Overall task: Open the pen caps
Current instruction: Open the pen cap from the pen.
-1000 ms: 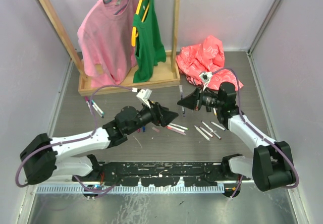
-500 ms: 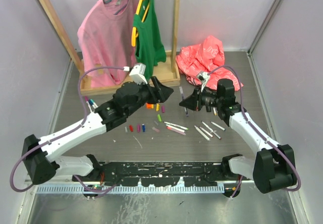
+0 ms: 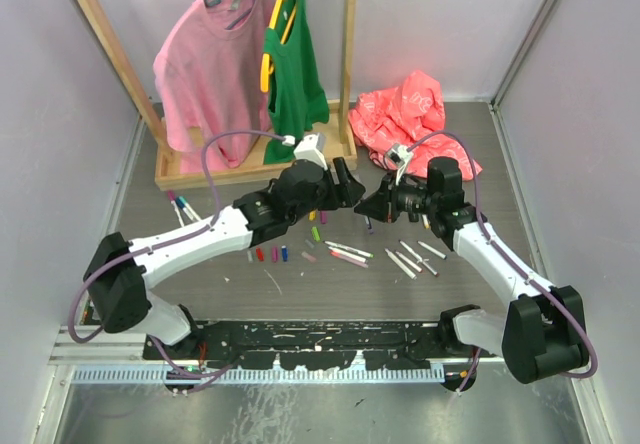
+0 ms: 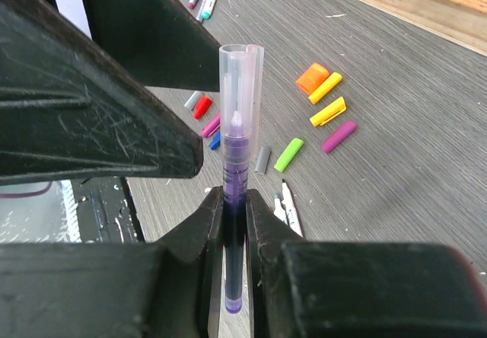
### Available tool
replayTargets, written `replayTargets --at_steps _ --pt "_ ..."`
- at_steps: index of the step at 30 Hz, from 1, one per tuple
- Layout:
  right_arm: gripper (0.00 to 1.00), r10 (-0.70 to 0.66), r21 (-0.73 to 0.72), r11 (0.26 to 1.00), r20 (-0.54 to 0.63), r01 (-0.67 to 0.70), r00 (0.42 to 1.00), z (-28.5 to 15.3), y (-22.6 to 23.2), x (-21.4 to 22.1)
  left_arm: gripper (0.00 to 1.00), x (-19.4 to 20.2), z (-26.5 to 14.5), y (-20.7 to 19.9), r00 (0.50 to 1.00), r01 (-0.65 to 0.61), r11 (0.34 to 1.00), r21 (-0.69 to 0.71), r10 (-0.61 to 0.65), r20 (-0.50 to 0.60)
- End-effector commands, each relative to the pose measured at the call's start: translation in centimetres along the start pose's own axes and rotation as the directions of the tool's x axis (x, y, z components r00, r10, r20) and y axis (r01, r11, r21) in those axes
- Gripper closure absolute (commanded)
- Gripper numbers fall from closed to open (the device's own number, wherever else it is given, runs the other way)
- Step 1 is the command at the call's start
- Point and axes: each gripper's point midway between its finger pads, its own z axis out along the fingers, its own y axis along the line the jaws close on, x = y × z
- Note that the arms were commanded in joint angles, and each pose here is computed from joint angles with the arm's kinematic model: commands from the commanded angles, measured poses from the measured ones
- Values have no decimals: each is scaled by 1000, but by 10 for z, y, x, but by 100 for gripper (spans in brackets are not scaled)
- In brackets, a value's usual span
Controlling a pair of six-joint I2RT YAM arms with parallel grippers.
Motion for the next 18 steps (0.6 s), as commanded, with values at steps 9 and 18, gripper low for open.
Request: replayTargets --at_steps 9,18 --pt "99 -98 -7 995 42 98 994 0 8 -24 41 -39 13 -29 991 51 998 37 -56 123" --pt "99 -113 8 994 37 113 993 0 7 -23 71 -29 24 -36 995 55 997 58 -59 78"
